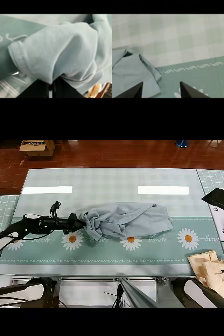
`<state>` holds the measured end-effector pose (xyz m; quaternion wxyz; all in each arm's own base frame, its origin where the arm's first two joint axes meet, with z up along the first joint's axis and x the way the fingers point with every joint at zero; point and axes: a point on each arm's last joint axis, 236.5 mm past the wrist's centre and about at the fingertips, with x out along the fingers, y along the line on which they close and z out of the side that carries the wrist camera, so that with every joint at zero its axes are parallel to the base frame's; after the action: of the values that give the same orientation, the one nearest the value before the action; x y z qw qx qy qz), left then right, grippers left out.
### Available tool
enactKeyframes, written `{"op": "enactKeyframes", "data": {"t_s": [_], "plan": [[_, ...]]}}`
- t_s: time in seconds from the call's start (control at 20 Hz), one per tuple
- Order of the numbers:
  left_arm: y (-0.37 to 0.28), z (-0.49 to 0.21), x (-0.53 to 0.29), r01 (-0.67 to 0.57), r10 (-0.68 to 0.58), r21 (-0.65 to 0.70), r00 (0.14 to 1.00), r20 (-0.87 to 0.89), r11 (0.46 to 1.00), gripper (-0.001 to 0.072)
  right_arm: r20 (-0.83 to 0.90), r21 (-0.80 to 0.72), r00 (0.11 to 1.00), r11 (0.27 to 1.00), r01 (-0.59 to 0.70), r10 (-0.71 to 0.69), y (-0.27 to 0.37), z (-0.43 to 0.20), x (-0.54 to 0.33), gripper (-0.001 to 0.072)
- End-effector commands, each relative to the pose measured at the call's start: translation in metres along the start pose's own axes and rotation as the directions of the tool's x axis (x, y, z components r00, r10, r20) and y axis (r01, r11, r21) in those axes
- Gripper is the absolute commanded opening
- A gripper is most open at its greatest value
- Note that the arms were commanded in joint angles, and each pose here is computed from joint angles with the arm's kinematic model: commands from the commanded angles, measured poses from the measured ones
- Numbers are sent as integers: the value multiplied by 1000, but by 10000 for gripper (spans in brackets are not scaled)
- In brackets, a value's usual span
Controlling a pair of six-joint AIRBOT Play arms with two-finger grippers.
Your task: Fold the shirts.
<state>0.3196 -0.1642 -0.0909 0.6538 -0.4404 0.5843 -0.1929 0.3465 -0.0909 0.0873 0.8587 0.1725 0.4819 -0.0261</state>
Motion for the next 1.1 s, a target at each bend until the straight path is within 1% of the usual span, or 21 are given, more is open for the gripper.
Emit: {"op": "enactKeyframes", "data": {"t_s": [0.0, 0.05, 0.1, 0.25, 0.35, 0.45, 0.55, 0.95, 1.05], "plan": [[-18, 1, -14, 64, -64, 40, 998, -2, 997, 26, -63, 81, 997, 996, -32, 37, -11, -17, 12, 515], [-24, 1, -20, 82, -82, 49, 997, 1, 995, 26, -102, 121, 991, 990, -76, 88, -8, -28, 22, 520], [-30, 0, -27, 99, -100, 60, 995, 1, 993, 26, -145, 154, 979, 981, -121, 144, -2, -42, 34, 549], [-46, -4, -40, 139, -139, 91, 990, -5, 986, 26, -251, 238, 933, 951, -198, 257, 10, -83, 68, 549], [-52, -10, -43, 156, -154, 101, 988, -23, 983, 26, -270, 295, 923, 936, -191, 274, 6, -101, 90, 553], [-56, -18, -44, 177, -172, 100, 983, -57, 979, 26, -242, 349, 925, 916, -197, 292, 4, -102, 107, 553], [-59, -23, -45, 190, -183, 99, 980, -78, 977, 26, -223, 363, 923, 906, -219, 312, 6, -99, 118, 553], [-59, -23, -45, 191, -183, 99, 980, -79, 977, 27, -406, 340, 852, 920, -195, 330, 29, -145, 161, 551], [-59, -23, -45, 191, -183, 99, 980, -79, 977, 26, -429, 346, 840, 920, -187, 332, 34, -152, 167, 532]]}}
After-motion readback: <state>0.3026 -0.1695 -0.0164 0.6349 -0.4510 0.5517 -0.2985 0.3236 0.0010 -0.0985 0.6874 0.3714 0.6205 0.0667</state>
